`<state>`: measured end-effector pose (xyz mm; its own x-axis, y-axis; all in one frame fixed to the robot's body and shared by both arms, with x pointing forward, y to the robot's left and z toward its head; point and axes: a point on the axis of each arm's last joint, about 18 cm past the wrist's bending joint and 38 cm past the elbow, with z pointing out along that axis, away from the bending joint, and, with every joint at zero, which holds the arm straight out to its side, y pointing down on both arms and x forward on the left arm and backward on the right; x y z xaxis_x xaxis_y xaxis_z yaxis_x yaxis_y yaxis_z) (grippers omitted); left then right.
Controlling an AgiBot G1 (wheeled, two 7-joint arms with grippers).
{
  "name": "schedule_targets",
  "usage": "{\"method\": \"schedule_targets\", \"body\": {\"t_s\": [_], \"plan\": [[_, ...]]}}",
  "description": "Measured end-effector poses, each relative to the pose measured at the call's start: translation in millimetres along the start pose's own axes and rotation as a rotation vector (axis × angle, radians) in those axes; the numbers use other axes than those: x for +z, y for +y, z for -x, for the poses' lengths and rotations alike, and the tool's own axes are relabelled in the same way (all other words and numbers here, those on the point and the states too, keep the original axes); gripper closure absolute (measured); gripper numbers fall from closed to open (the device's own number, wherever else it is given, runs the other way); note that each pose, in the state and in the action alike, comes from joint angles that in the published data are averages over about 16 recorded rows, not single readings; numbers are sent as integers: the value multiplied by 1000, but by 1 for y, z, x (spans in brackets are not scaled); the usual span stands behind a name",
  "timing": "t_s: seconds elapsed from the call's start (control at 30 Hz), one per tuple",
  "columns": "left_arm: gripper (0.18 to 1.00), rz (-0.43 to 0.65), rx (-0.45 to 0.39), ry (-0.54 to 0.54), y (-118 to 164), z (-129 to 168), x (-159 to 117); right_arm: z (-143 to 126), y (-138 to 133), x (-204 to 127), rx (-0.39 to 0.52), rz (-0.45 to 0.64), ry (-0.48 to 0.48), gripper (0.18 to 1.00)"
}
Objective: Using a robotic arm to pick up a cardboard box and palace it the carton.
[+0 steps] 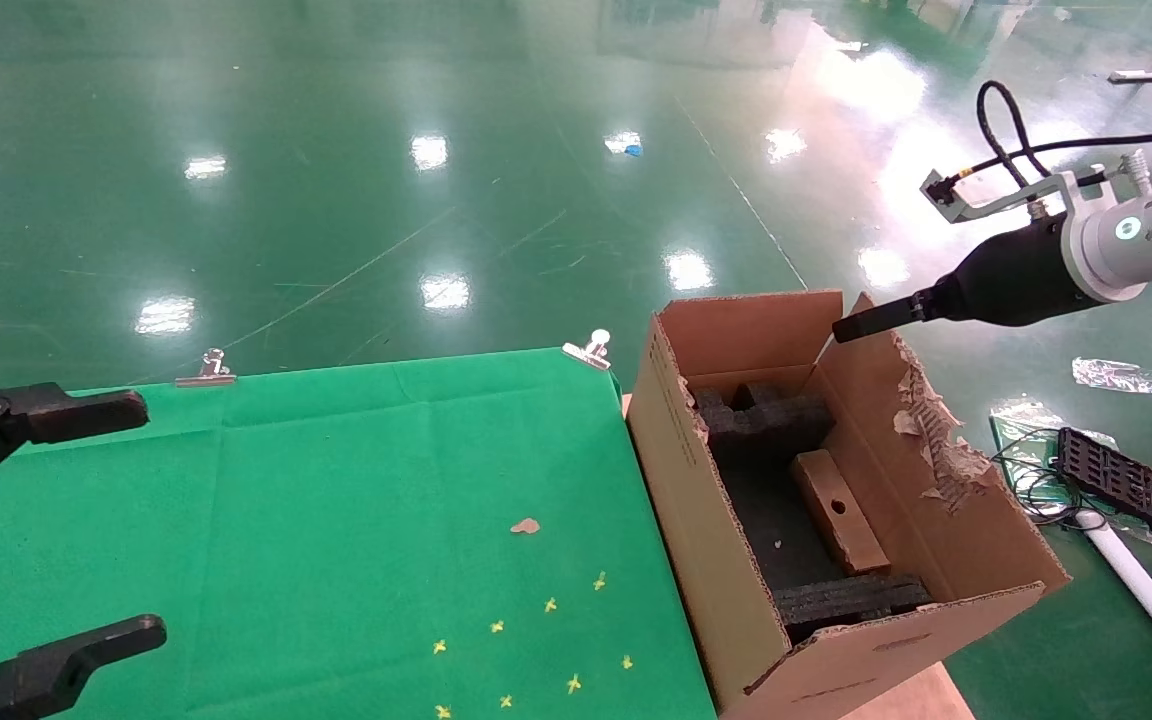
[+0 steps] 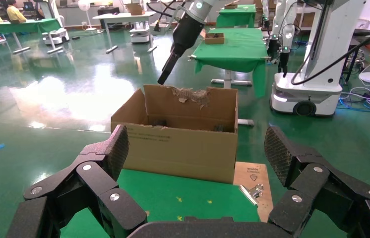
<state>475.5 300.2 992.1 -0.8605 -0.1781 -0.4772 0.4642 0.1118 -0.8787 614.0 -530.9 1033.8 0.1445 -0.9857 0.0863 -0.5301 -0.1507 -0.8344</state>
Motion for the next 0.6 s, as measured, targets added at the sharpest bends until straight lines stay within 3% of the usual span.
{"method": "schedule_targets", "body": {"t_s": [0.23,0.6], "plan": [[184,0,0,0,0,0,0,25,1,20,-49,-49,-115,178],[184,0,0,0,0,0,0,95,9,49,-166,-139,-395,178]]}}
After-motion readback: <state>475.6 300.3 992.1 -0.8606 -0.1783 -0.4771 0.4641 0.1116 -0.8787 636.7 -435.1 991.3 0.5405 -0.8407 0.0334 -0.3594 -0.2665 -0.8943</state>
